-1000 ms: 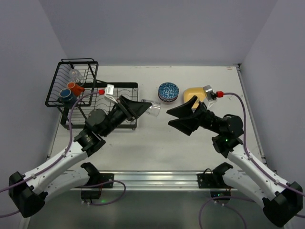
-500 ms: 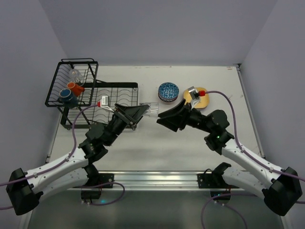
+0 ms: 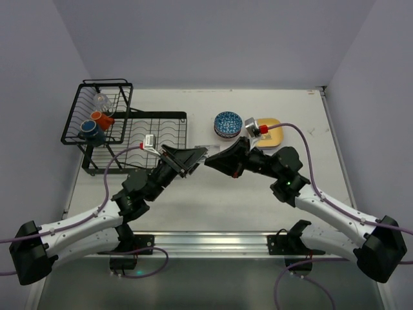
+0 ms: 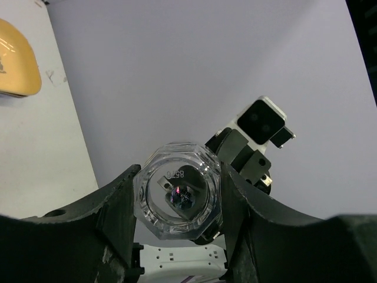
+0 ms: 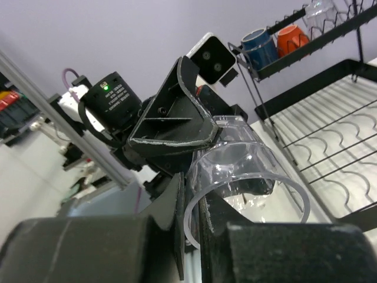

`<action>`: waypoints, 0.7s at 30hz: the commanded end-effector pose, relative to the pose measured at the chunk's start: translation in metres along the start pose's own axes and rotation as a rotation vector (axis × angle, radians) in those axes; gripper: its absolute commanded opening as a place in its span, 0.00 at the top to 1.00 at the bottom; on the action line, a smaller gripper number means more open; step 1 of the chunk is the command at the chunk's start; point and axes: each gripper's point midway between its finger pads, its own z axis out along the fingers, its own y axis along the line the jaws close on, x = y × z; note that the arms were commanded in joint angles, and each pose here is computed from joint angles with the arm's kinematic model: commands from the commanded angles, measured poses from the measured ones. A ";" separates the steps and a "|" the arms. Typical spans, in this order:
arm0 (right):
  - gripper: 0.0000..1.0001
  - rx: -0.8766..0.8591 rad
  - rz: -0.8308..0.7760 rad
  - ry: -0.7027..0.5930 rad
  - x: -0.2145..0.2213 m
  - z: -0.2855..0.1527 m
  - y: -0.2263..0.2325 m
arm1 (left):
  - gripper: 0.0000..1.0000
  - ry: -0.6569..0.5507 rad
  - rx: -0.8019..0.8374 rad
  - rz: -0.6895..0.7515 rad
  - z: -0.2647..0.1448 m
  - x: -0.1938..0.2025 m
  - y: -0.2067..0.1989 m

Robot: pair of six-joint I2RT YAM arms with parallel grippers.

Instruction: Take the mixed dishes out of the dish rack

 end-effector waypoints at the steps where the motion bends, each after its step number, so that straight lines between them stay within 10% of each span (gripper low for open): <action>1: 1.00 -0.002 -0.091 -0.068 -0.024 0.001 0.011 | 1.00 -0.067 0.106 -0.018 -0.006 -0.015 -0.030; 2: 1.00 0.004 -0.098 -0.073 -0.025 -0.001 0.010 | 0.94 -0.072 0.099 -0.009 -0.006 -0.016 -0.029; 3: 1.00 0.020 -0.105 -0.073 -0.024 -0.003 0.008 | 0.61 -0.078 0.087 -0.001 -0.007 -0.017 -0.027; 6: 1.00 0.110 -0.104 -0.065 -0.020 -0.011 -0.004 | 0.01 -0.133 -0.002 0.095 -0.006 -0.031 -0.022; 14: 1.00 0.775 -0.122 0.171 0.001 -0.075 -0.099 | 0.00 -0.239 -0.420 0.658 -0.030 -0.098 -0.021; 21: 1.00 1.120 -0.057 0.558 0.037 -0.114 -0.156 | 0.00 -0.025 -0.745 0.948 -0.059 -0.101 0.029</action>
